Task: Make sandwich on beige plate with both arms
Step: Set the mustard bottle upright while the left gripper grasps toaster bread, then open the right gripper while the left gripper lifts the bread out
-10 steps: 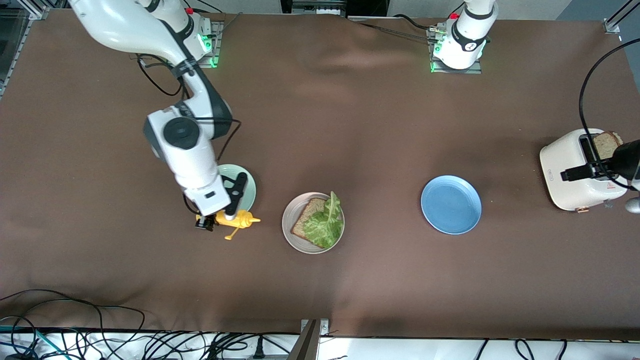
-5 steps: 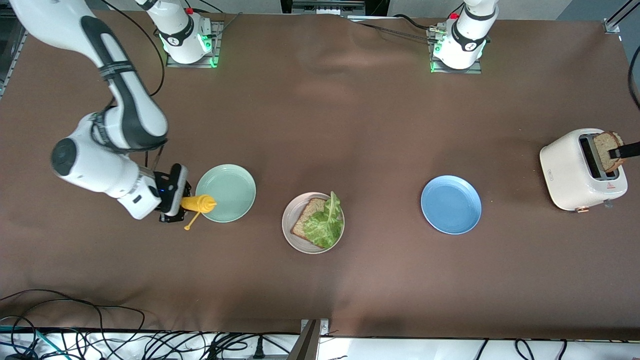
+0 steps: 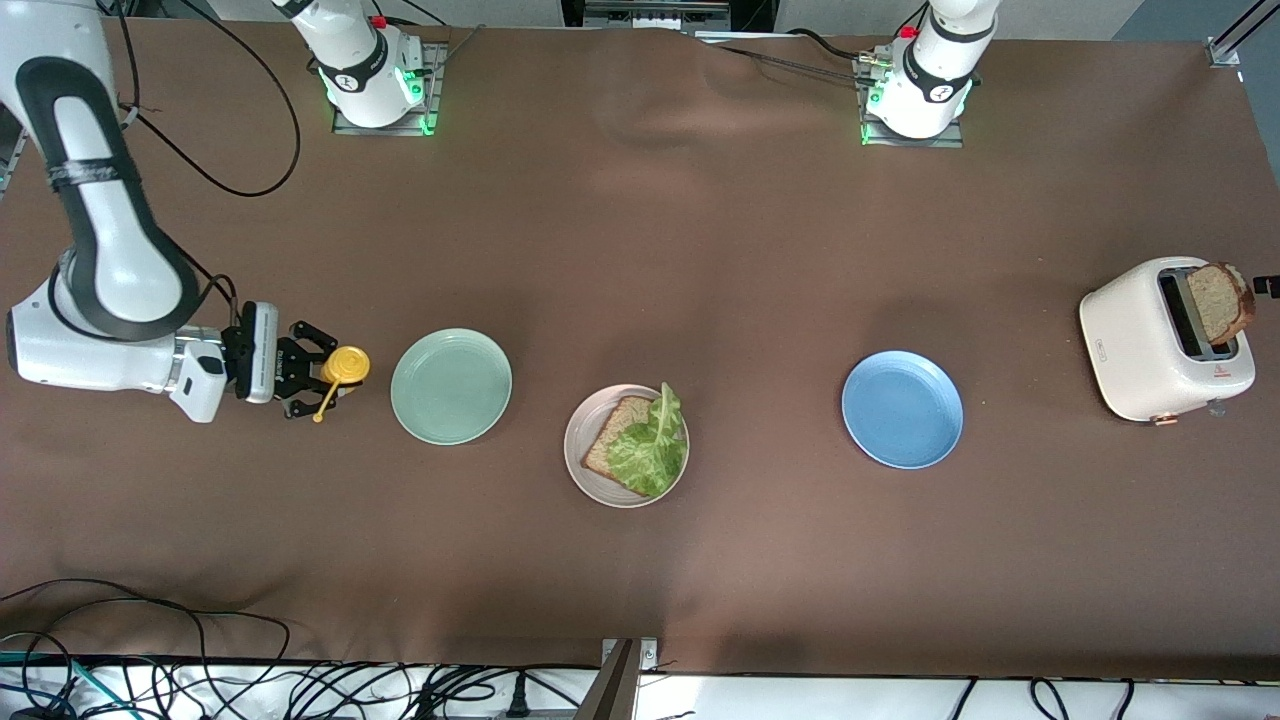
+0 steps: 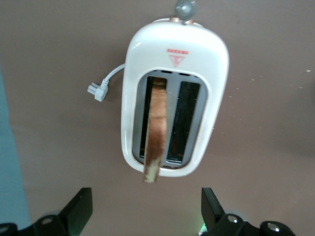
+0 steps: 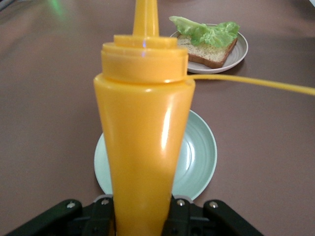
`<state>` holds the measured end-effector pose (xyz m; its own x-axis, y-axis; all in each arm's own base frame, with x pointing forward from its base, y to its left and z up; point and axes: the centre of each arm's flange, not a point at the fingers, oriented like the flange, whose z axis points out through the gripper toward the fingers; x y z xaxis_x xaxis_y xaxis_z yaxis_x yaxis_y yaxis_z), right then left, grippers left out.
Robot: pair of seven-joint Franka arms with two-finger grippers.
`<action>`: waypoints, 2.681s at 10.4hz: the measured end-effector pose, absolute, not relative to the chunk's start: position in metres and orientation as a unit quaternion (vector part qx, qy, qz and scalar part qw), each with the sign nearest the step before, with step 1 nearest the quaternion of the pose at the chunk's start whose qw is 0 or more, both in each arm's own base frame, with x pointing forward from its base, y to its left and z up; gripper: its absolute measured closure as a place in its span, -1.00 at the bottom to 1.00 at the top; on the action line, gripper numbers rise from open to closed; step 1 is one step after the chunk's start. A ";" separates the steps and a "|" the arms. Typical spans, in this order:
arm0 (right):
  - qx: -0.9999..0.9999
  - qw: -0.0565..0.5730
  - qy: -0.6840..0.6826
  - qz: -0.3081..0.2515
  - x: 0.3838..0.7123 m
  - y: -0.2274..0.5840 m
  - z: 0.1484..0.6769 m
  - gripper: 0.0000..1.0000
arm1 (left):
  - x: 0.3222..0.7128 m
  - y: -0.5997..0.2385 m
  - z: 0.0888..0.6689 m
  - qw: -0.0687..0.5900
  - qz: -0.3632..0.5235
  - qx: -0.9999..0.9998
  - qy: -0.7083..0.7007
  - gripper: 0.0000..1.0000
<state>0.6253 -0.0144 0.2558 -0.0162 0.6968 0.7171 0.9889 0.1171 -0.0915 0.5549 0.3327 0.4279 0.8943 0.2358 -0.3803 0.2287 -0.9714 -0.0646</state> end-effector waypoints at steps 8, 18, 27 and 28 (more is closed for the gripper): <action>-0.505 0.474 -0.640 -0.333 0.572 -0.082 0.131 0.52 | 0.543 0.335 0.351 -0.016 0.235 -0.965 -0.114 -0.72; -0.484 0.435 -0.659 -0.377 0.584 -0.108 0.092 0.52 | 0.555 0.312 0.402 -0.003 0.214 -0.972 -0.097 0.72; -0.481 0.413 -0.667 -0.390 0.585 -0.119 0.077 -0.38 | 0.576 0.151 0.523 -0.020 0.173 -0.981 -0.088 0.79; -0.481 0.410 -0.669 -0.392 0.588 -0.121 0.077 -0.66 | 0.581 0.127 0.522 -0.066 0.175 -0.975 -0.124 0.79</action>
